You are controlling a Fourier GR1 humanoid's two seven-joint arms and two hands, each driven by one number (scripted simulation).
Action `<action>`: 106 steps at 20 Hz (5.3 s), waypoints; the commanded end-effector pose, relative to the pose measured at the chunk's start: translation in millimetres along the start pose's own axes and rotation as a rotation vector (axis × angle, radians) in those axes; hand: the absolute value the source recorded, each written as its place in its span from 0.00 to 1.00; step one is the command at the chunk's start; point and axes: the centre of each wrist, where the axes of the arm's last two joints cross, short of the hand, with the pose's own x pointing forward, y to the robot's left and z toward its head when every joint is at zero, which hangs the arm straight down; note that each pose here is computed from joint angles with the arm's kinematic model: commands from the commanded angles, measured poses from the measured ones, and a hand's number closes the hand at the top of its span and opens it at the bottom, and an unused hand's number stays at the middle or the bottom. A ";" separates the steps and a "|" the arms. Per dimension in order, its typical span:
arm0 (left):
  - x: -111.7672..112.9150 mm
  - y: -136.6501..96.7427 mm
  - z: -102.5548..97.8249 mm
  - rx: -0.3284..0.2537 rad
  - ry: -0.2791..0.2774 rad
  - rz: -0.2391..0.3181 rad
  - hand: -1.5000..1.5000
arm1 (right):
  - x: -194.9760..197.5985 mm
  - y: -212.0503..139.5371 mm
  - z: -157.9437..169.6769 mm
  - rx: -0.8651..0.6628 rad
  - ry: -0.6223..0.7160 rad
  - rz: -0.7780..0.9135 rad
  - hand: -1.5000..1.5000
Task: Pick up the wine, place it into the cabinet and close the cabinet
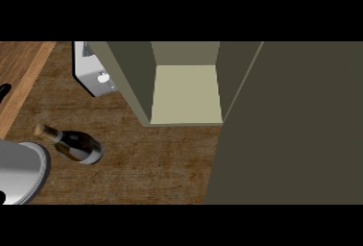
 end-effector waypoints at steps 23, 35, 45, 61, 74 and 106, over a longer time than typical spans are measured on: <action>-123.8 53.5 22.0 0.100 0.088 -0.066 0.00 | 34.2 4.4 32.0 -0.030 -0.107 0.063 0.00; -178.9 79.8 43.8 0.101 0.140 -0.058 0.00 | 30.9 3.8 35.4 -0.037 -0.084 0.066 0.00; -220.1 92.1 41.3 0.148 0.164 -0.077 0.00 | 29.6 7.3 29.0 -0.033 -0.090 0.073 0.00; -259.0 86.9 41.6 0.050 0.249 0.086 0.00 | 33.6 8.1 27.8 -0.019 -0.083 0.100 0.00; -277.4 78.6 52.3 0.077 0.165 0.136 1.00 | 23.2 8.1 30.8 -0.015 -0.084 0.105 0.00; -260.2 -61.9 26.0 -0.102 0.043 0.146 1.00 | 15.8 3.6 31.7 -0.060 -0.088 0.104 0.00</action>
